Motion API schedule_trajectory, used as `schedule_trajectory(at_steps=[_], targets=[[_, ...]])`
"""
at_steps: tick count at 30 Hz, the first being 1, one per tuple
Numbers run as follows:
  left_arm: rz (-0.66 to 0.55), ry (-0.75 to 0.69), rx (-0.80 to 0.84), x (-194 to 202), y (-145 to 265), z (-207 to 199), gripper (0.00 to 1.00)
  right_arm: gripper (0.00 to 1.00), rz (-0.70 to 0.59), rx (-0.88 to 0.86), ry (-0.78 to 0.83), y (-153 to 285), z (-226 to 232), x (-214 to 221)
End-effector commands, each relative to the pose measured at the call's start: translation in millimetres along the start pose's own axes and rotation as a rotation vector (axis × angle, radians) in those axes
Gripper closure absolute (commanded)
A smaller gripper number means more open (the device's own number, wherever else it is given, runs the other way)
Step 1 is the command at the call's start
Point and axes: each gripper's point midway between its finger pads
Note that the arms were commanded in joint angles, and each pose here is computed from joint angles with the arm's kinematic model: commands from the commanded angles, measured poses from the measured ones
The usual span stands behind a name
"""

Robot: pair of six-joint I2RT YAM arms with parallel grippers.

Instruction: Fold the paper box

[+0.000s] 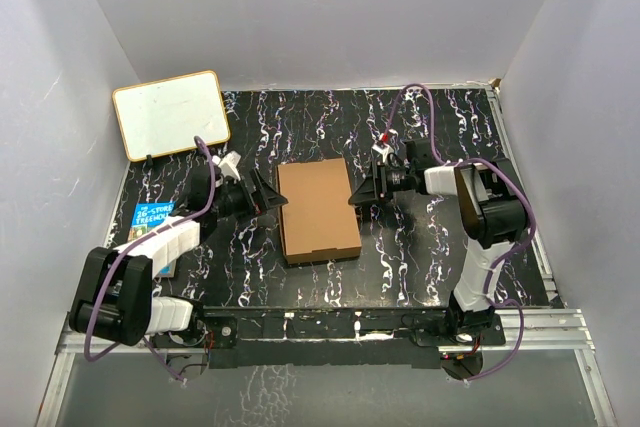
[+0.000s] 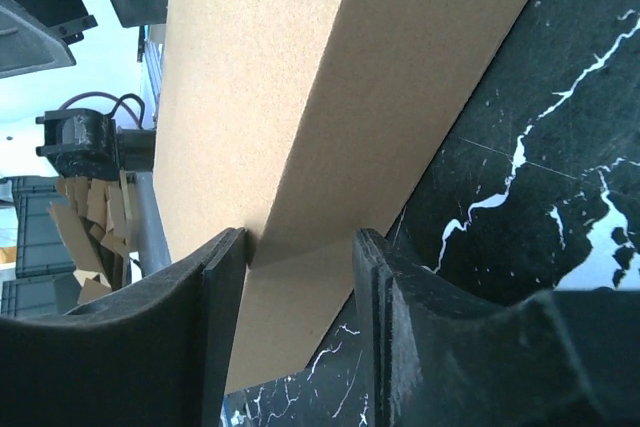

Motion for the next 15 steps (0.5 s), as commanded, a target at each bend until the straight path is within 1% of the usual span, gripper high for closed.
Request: schedule_trajectory(at_steps=[1, 4, 9, 15], targets=[[-0.045, 0.036, 0.111, -11.7, 5.4, -20.3, 0.03, 0.54, -0.036, 0.018, 0.009, 6.3, -10.2, -15.5], [-0.051, 0.064, 0.153, -11.0, 3.8, -25.4, 0.03, 0.55, -0.04, 0.024, -0.005, 8.6, -15.3, -16.3], [-0.056, 0.118, 0.232, -8.6, 0.7, -33.5, 0.03, 0.62, -0.032, 0.013, -0.042, 11.3, -24.7, -13.6], [-0.036, 0.171, 0.263, 0.6, -5.1, -30.8, 0.03, 0.64, -0.021, -0.007, -0.102, 16.1, -37.8, -8.1]])
Point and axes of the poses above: each gripper's point midway between its finger pads, its own y axis back along the fingers, its own z axis along the line the jaws close on, x = y × z, and after that the axes turned 11 degrees about -y, right-handed
